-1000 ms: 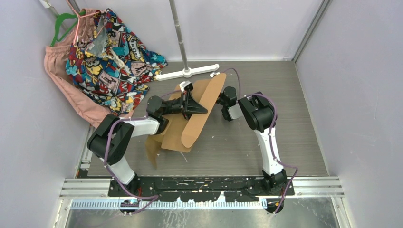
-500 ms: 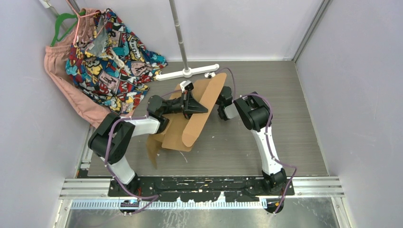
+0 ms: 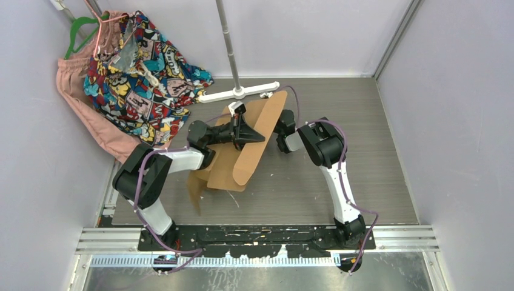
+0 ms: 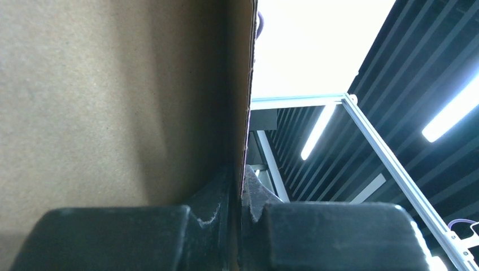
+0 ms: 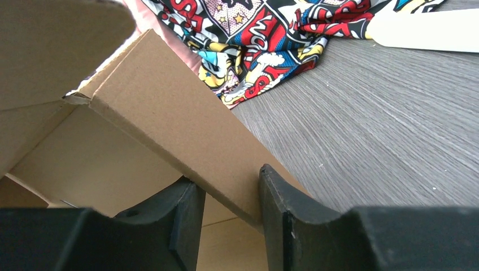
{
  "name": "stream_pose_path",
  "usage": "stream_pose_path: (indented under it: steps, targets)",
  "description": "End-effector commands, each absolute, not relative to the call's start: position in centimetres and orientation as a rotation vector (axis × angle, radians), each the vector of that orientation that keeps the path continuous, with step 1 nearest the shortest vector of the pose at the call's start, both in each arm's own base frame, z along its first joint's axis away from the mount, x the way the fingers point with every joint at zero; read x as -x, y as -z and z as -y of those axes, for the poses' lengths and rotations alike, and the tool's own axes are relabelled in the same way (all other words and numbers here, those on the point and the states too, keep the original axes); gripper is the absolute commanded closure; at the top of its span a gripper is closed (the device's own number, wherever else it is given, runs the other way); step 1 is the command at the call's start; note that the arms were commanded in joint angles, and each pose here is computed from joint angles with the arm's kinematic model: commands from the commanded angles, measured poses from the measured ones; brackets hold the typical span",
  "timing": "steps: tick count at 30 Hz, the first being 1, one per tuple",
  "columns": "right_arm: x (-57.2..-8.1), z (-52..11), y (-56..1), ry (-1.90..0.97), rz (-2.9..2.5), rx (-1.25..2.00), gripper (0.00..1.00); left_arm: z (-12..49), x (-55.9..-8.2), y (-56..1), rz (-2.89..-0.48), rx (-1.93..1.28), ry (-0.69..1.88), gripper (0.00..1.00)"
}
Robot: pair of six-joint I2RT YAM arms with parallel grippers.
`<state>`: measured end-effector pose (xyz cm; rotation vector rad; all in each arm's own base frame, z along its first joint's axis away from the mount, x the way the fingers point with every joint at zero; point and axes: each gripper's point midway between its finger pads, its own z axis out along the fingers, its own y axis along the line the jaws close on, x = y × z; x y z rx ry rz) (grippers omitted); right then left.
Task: Fold the paper box
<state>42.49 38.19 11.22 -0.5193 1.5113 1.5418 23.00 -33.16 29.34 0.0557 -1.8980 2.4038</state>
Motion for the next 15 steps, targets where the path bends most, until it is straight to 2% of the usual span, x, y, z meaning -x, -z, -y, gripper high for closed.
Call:
stream_pose_path:
  steps: [1, 14, 15]
  targets:
    - [-43.7, -38.8, -12.1, -1.460, -1.575, 0.462, 0.73, 33.1, -21.5, -32.2, 1.825, 0.053, -2.415, 0.92]
    - [-42.6, -38.1, -10.3, -1.404, -1.774, 0.401, 0.78, 32.4, -21.6, -36.9, 1.761, 0.121, -2.516, 0.86]
    - [-42.4, -38.2, -10.0, -1.417, -1.794, 0.401, 0.82, 32.3, -21.7, -37.5, 1.756, 0.130, -2.526, 0.86]
